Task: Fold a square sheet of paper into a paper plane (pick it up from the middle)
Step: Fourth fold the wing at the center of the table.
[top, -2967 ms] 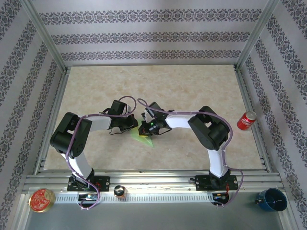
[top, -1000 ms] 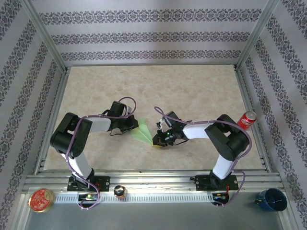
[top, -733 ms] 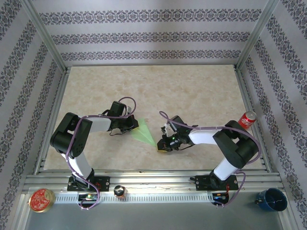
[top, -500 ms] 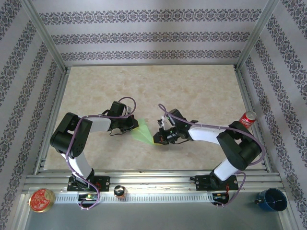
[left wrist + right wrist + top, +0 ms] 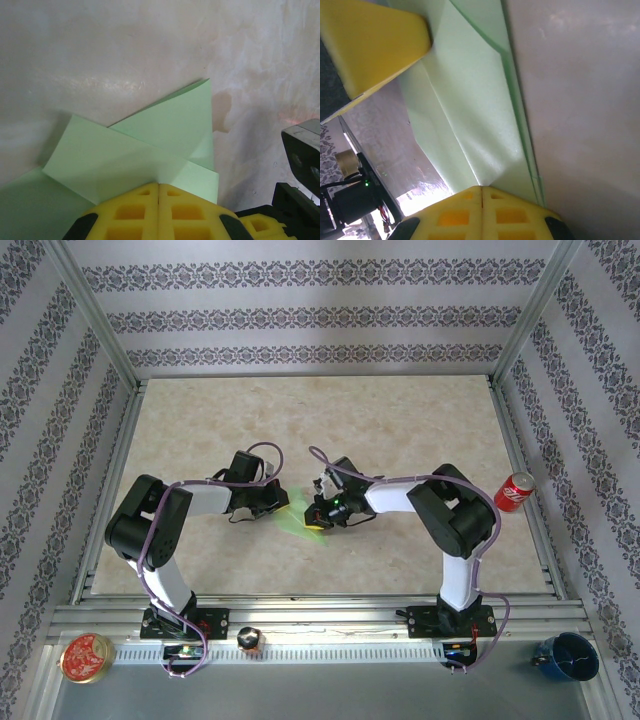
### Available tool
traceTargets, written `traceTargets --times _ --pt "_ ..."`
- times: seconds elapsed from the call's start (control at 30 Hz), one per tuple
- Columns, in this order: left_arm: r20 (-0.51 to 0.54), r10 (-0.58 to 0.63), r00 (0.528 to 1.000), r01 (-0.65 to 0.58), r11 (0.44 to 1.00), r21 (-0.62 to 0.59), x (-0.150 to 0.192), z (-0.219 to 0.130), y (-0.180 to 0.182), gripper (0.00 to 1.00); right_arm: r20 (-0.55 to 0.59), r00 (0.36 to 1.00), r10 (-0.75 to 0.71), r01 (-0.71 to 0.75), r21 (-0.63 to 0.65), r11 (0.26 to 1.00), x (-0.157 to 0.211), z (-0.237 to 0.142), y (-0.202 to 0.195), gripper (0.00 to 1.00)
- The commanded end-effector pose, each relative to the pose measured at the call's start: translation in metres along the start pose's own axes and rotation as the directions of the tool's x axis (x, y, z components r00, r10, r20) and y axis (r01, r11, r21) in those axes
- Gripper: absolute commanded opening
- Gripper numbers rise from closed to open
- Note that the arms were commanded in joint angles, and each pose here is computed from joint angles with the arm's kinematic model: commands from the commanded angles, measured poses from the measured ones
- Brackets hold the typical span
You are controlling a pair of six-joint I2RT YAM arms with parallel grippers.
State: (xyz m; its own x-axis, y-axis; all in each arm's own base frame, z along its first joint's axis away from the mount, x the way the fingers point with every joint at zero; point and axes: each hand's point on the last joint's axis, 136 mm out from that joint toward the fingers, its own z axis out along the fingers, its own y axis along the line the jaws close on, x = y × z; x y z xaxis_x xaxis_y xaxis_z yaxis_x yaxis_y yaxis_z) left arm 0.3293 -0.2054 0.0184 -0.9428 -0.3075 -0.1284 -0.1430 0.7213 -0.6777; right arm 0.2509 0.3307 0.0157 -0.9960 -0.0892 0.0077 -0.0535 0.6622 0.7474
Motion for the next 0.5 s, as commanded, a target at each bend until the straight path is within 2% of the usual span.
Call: traceTargets --times 0.0,0.13,0.33,0.47 --pt "0.034 -0.023 0.999 0.026 0.995 -0.094 -0.013 -0.001 0.029 0.03 -0.025 0.998 0.049 -0.046 0.106 0.993 0.022 0.002 -0.041 0.0" --pt "0.056 -0.052 0.997 0.056 0.995 -0.078 -0.029 -0.004 0.042 0.03 -0.034 0.997 0.073 -0.067 0.144 0.987 0.035 0.002 -0.06 0.0" --pt "0.076 -0.122 0.99 0.125 0.991 -0.038 -0.047 -0.01 0.059 0.06 -0.025 0.998 0.059 -0.054 0.14 0.989 0.036 0.0 -0.059 0.0" --pt "0.099 -0.123 0.987 0.127 0.991 -0.032 -0.062 -0.019 0.059 0.06 -0.027 0.998 0.058 -0.054 0.138 0.989 0.036 0.001 -0.058 0.0"
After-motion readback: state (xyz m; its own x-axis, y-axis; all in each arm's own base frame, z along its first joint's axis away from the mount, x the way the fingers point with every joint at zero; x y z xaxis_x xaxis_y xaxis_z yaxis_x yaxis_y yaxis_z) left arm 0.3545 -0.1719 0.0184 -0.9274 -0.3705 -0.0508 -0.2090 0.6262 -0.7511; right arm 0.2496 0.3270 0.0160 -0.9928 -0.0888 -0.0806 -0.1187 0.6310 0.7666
